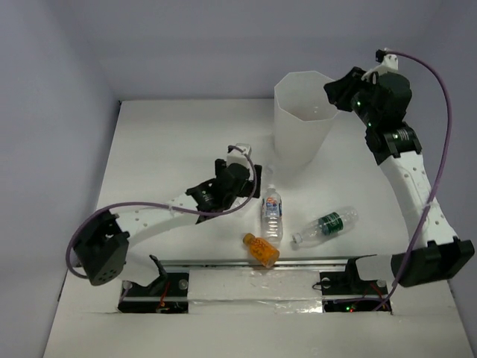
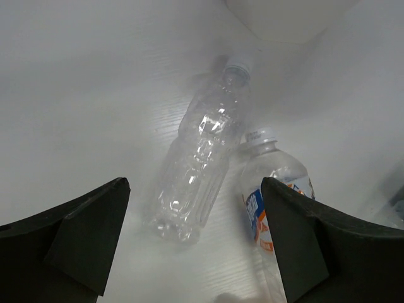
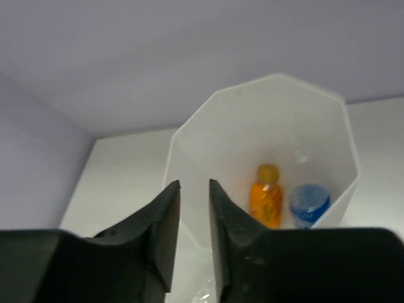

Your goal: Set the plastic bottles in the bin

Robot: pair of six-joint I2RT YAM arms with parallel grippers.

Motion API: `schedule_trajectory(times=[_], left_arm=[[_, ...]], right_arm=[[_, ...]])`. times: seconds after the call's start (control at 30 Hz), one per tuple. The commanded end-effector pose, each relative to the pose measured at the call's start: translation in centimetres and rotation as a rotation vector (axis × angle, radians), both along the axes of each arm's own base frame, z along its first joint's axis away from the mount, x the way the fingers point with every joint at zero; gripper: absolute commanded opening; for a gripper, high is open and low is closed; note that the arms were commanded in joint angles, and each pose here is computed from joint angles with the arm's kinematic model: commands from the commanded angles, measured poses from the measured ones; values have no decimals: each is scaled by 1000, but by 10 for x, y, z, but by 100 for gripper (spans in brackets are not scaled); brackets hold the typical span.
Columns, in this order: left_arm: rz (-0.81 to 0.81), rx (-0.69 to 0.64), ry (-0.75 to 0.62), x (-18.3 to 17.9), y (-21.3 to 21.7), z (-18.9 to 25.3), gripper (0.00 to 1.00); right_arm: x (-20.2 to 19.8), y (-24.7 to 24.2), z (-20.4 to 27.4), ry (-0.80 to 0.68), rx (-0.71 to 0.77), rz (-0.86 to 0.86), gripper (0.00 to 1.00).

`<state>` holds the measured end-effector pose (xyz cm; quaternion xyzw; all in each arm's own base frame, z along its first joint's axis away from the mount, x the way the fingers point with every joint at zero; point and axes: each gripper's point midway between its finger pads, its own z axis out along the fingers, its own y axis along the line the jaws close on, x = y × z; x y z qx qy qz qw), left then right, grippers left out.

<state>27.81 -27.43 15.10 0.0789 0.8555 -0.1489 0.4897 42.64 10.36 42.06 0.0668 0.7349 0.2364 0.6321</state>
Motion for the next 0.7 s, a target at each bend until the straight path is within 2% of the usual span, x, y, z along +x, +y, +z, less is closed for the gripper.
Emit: schedule_trajectory(times=[0.0, 0.03, 0.07, 0.1, 0.17, 0.2, 0.3, 0.33, 0.53, 0.67], left_arm=[[-148, 33, -40, 19, -30, 11, 84], [-190, 18, -43, 24, -42, 17, 84], [-208, 30, -45, 27, -47, 16, 84], [-223, 78, -27, 34, -50, 0, 84], [-249, 105, -18, 42, -62, 1, 84], [-251, 145, 6, 49, -63, -15, 84], [-249, 157, 22, 61, -72, -22, 84], [-252, 148, 19, 67, -74, -20, 83], [-285, 197, 62, 76, -84, -42, 82], [-265, 231, 69, 87, -83, -49, 82]], right_arm=[[-31, 22, 14, -101, 75, 80, 26], [-40, 26, 10, -106, 86, 97, 14], [-57, 28, 18, -143, 107, 112, 13], [-62, 36, -4, -118, 109, 135, 13], [-73, 42, -18, -106, 113, 156, 17], [-81, 40, -31, -93, 109, 157, 19], [-104, 45, -44, -95, 108, 193, 27], [-107, 46, -65, -60, 101, 199, 32], [-131, 46, -86, -45, 86, 234, 48], [-136, 50, -91, -32, 84, 264, 50]])
